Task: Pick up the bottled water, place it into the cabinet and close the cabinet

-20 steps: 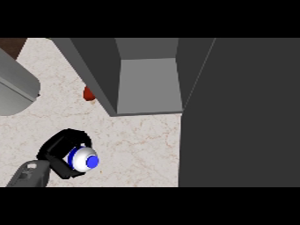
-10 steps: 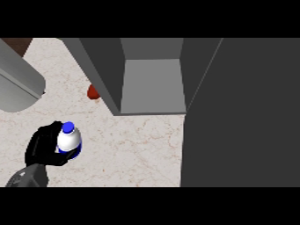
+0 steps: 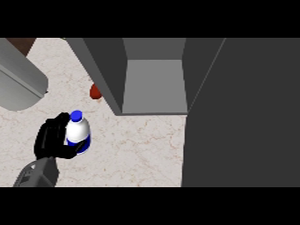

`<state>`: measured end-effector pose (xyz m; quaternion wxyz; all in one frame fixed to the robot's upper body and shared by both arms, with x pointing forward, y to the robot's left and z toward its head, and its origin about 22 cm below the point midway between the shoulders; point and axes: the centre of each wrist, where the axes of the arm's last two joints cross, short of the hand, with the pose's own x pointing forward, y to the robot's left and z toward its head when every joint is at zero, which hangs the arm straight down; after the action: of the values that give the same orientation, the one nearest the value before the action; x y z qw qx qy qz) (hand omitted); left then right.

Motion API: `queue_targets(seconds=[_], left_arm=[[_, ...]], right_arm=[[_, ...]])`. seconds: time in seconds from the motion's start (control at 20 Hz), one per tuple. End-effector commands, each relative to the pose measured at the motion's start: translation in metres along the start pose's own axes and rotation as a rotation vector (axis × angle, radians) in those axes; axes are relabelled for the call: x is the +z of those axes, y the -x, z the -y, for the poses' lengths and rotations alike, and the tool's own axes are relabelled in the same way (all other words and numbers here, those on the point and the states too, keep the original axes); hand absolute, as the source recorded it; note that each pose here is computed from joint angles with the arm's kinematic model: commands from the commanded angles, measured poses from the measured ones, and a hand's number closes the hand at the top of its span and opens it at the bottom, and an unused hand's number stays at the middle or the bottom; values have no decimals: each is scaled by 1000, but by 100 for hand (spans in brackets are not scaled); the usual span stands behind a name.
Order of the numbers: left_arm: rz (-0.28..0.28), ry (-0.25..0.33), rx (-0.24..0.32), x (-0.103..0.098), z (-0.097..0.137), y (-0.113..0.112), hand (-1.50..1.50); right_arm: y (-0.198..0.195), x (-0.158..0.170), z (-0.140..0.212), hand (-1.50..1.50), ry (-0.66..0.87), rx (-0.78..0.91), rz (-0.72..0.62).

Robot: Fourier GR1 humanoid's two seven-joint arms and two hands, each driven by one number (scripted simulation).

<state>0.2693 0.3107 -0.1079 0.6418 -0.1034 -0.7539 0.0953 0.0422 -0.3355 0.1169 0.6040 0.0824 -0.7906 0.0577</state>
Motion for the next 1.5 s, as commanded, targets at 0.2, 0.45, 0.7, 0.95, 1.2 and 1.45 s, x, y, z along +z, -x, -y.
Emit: queue_targets(seconds=[0.2,0.45,0.7,0.95,1.2,1.45], left_arm=[[19,88,6,-24,74,-8,150],[20,109,-26,-46,115,-36,150],[35,107,-38,-54,166,-45,150],[35,75,-67,-53,193,-46,150],[49,8,-178,-68,211,-47,150],[34,-40,-277,-90,217,-59,150]], right_arm=[[-47,-9,-31,-150,-39,-19,81],[-35,-17,-19,-150,-43,-16,64],[-37,-7,-11,-150,-42,-22,83],[-38,-13,-16,-150,-54,-29,68],[-27,-10,-10,-150,-40,-50,87],[-26,-15,-7,-150,-48,-41,94]])
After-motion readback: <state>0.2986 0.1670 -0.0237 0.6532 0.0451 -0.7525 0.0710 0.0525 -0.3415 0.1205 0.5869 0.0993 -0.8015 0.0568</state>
